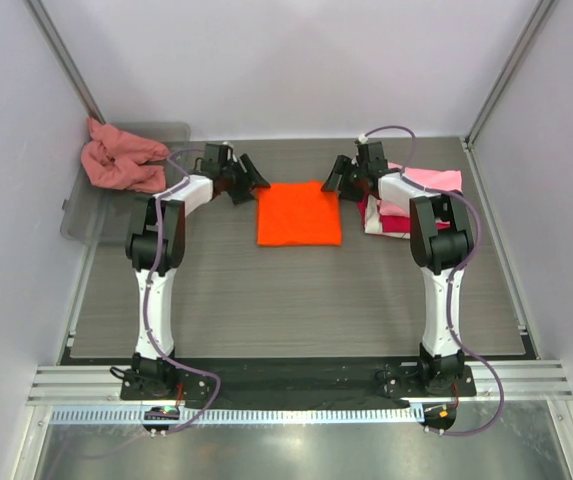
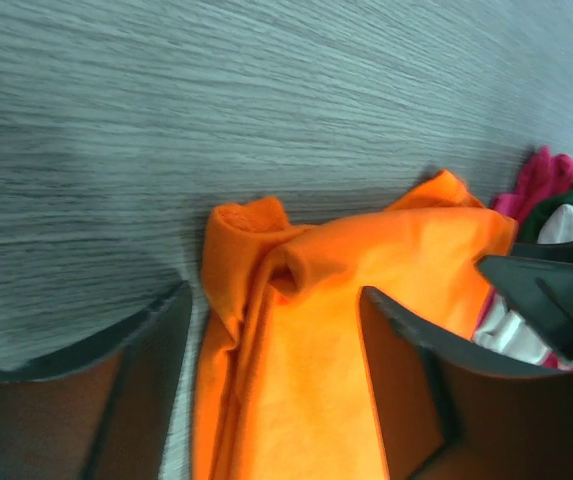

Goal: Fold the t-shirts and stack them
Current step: Fold the tshirt

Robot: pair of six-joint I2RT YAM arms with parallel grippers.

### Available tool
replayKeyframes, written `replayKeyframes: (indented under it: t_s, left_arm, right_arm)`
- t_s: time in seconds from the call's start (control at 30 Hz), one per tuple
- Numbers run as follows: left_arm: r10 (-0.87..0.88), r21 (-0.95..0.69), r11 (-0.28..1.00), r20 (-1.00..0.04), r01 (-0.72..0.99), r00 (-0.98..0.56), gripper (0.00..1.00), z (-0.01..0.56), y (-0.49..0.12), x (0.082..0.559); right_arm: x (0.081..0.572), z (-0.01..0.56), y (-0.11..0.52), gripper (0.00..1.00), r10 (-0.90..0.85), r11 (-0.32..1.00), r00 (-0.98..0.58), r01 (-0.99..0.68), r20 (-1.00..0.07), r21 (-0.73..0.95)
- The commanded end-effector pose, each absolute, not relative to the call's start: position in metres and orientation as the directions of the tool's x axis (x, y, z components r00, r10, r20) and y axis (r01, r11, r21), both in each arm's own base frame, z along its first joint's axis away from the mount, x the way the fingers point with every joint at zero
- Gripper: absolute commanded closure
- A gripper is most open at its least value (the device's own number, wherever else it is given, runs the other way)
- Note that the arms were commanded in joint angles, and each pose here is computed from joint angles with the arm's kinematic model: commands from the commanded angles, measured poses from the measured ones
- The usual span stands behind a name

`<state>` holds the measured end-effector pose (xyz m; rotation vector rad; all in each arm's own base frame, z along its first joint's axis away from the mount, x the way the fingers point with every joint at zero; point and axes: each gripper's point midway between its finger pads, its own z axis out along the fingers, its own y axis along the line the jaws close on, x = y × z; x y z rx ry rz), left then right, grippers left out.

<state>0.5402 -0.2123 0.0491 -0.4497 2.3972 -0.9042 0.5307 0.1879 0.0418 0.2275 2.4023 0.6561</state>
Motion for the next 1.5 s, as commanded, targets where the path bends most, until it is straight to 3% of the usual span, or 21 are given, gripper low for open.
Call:
replayKeyframes:
  t_s: [0.0, 0.13, 0.23, 0.37, 0.4, 0.47, 0.5, 0.7, 0.83, 0.87, 0.97, 1.0, 1.07, 1.23, 1.47]
  left_arm:
    - [-0.454, -0.635, 0.758, -0.349, -0.149, -0.82, 0.34, 0.026, -0.208, 0.536]
    - [-0.447, -0.626, 0.764, -0.343, -0.154, -0.826, 0.42, 0.02, -0.213, 0.537]
    - [-0.446, -0.623, 0.767, -0.344, -0.154, -0.826, 0.52, 0.015, -0.215, 0.539]
    - [-0.455, -0.642, 0.755, -0.362, -0.136, -0.814, 0.69, 0.013, -0.22, 0.551]
    - [-0.458, -0.652, 0.747, -0.367, -0.127, -0.81, 0.83, 0.016, -0.224, 0.554]
    - [-0.468, -0.661, 0.742, -0.387, -0.114, -0.795, 0.94, 0.02, -0.225, 0.562]
    - [-0.471, -0.652, 0.75, -0.406, -0.114, -0.783, 1.0, 0.023, -0.222, 0.565]
    - [-0.456, -0.681, 0.731, -0.525, 0.034, -0.719, 1.0, 0.092, -0.226, 0.561]
    - [-0.441, -0.694, 0.705, -0.589, 0.144, -0.677, 1.0, 0.133, -0.237, 0.533]
    - [-0.441, -0.695, 0.701, -0.6, 0.161, -0.667, 1.0, 0.142, -0.24, 0.527]
    - [-0.449, -0.695, 0.684, -0.64, 0.22, -0.624, 1.0, 0.178, -0.253, 0.497]
    - [-0.454, -0.693, 0.674, -0.662, 0.257, -0.596, 1.0, 0.203, -0.257, 0.487]
    - [-0.444, -0.688, 0.661, -0.68, 0.299, -0.583, 1.0, 0.22, -0.275, 0.468]
    - [-0.442, -0.687, 0.6, -0.712, 0.41, -0.546, 1.0, 0.281, -0.317, 0.427]
    - [-0.418, -0.686, 0.485, -0.727, 0.542, -0.545, 1.0, 0.351, -0.394, 0.38]
  right_arm:
    - [0.542, 0.039, 0.198, 0.33, 0.346, 0.835, -0.776, -0.001, -0.527, 0.55]
    - [0.546, 0.035, 0.205, 0.39, 0.357, 0.816, -0.783, -0.004, -0.51, 0.578]
    - [0.547, 0.033, 0.209, 0.51, 0.357, 0.8, -0.791, -0.015, -0.497, 0.6]
    - [0.552, 0.032, 0.218, 0.84, 0.354, 0.776, -0.791, -0.048, -0.498, 0.628]
    - [0.554, 0.034, 0.22, 0.88, 0.36, 0.768, -0.791, -0.051, -0.496, 0.639]
    - [0.558, 0.04, 0.224, 0.99, 0.361, 0.754, -0.787, -0.069, -0.5, 0.653]
    - [0.558, 0.044, 0.224, 0.99, 0.363, 0.754, -0.782, -0.074, -0.507, 0.653]
    - [0.548, 0.115, 0.219, 0.99, 0.366, 0.746, -0.686, -0.187, -0.628, 0.639]
    - [0.516, 0.152, 0.21, 0.99, 0.359, 0.749, -0.636, -0.241, -0.683, 0.618]
    - [0.507, 0.186, 0.203, 0.99, 0.371, 0.755, -0.583, -0.263, -0.723, 0.6]
    - [0.477, 0.194, 0.187, 0.99, 0.379, 0.78, -0.556, -0.237, -0.739, 0.579]
    - [0.462, 0.229, 0.181, 0.99, 0.396, 0.78, -0.498, -0.261, -0.772, 0.569]
    - [0.438, 0.226, 0.166, 0.99, 0.385, 0.811, -0.491, -0.225, -0.782, 0.54]
    - [0.384, 0.288, 0.093, 0.99, 0.4, 0.903, -0.304, -0.031, -0.864, 0.429]
    - [0.341, 0.344, -0.007, 0.99, 0.398, 0.88, -0.128, 0.332, -0.908, 0.339]
